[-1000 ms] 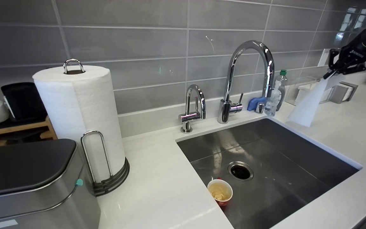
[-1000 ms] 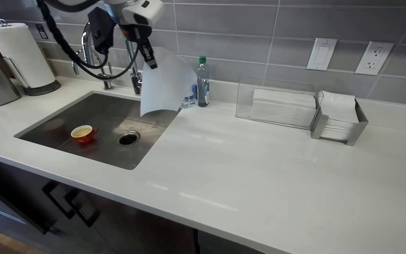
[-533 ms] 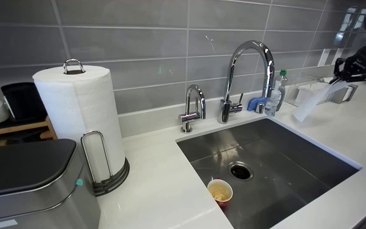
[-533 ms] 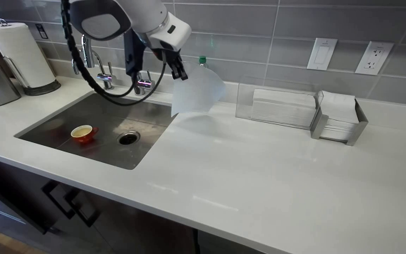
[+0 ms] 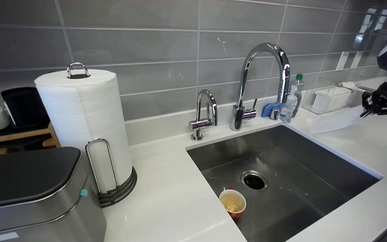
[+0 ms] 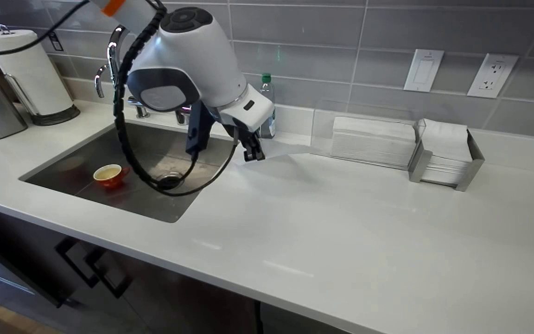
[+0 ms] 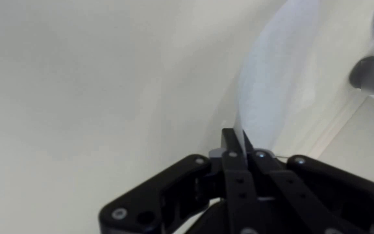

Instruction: Remove a piece of paper towel from the roll on the left and put it on the right side of the counter

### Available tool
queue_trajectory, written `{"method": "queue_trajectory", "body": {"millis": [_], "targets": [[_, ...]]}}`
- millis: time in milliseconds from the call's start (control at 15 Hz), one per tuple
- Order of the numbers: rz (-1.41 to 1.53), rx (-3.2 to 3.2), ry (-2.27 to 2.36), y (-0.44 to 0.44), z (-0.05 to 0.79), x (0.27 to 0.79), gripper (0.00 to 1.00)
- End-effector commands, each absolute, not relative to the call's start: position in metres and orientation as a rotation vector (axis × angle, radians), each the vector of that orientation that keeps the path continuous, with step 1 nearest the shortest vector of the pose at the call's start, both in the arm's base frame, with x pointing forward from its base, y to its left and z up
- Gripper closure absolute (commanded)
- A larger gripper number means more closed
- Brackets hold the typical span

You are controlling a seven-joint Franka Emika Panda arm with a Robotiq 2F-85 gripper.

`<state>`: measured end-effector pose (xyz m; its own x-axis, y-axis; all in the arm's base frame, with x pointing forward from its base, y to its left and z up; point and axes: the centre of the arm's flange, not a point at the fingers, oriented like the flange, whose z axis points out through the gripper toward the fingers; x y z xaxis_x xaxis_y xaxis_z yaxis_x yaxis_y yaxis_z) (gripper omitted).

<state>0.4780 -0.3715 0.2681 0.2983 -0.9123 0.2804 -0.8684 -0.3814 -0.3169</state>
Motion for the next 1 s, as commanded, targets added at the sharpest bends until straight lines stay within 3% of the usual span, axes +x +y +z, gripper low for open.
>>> {"method": "queue_trajectory", "body": {"millis": [0,133,200,333,933], "targets": [[-0.628,-2.419,1.802,-0.401,0.251,0.474,1.0],[-0.608,-2.415,1.86,-0.414,0.246,0.469,0.99],[-0.598,-2.43,1.875,-0.418,0.244,0.468,0.74],[-0.614,-2.437,1.902,-0.425,0.244,0.468,0.69],[-0.483,-2.795,1.802,-0.439,0.303,0.447,0.02]]}}
